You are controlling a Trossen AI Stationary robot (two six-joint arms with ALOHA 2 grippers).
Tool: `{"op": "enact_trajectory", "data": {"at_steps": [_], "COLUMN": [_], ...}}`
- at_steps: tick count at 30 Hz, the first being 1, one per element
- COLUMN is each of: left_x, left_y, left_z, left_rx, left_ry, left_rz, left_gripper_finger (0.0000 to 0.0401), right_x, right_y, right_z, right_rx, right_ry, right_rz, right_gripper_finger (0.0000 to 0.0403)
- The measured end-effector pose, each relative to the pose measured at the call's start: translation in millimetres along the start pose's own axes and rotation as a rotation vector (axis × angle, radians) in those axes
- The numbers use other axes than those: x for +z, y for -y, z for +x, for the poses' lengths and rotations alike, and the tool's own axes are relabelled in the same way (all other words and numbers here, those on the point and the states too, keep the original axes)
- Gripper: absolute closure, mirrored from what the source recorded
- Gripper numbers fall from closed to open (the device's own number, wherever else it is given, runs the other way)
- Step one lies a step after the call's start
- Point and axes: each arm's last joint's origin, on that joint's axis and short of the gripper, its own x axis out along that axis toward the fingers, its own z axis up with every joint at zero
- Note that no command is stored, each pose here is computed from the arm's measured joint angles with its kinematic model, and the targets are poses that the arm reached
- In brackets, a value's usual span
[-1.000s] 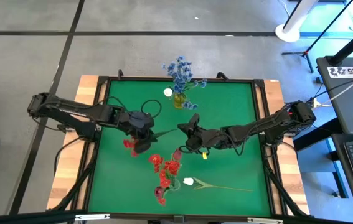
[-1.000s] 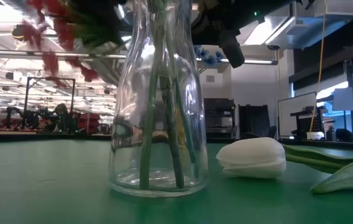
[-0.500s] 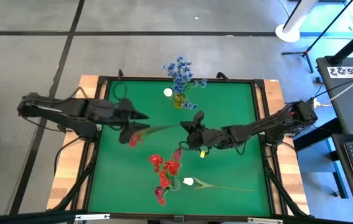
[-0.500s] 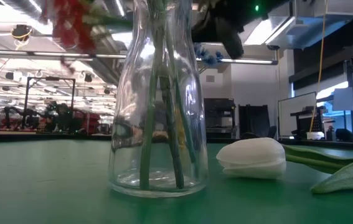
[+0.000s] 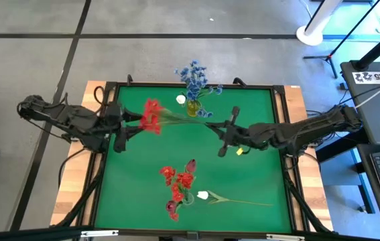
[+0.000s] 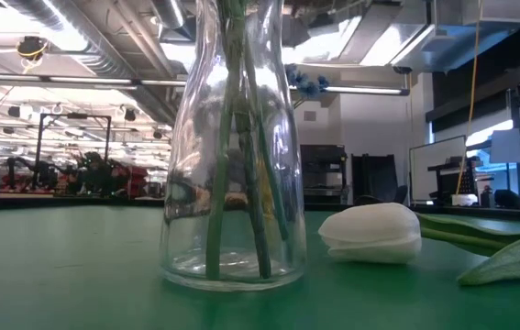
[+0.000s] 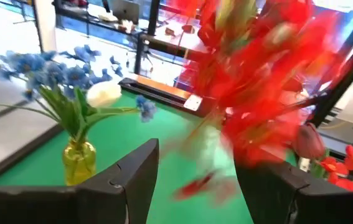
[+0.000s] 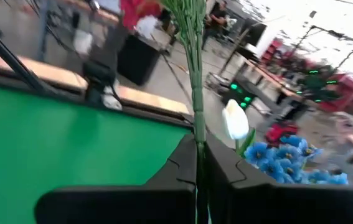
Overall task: Sort flowers into vase by color
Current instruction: Put the red flowers into the transparent vase
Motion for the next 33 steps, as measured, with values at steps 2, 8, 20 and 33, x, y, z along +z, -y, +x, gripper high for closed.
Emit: {"op": "enact_trajectory", "data": {"at_steps": [2,8,20,33], "left_x": [0.2,-1.7,-12.5,-30.2], "left_y": [0.3,1.9,14.2,59.5], "left_z": [-2.8,-6.1,-6.1,43.5], "left_rx": [0.013,0.028,0.026,0.030], "left_ry": [0.012,0.013,-0.032,-0.013], "left_rz": [0.008,0.033,0.032,0.145], "left_gripper_finger": [0.0198,0.0198,0.0198,0.0198], "right_x": [4.3,12.7,-29.5,-66.1], "right_y": [5.5,13.0,-26.3,-84.5], "right_z": [-6.9,-20.0,-42.8,-47.3], "right_rx": [0.031,0.174,0.475,0.461], "right_ry": [0.027,0.103,0.495,0.707], "right_rz": [0.051,0.183,0.437,0.595], "right_gripper_finger": [0.0396,0.0396,0.0396,0.0397]}}
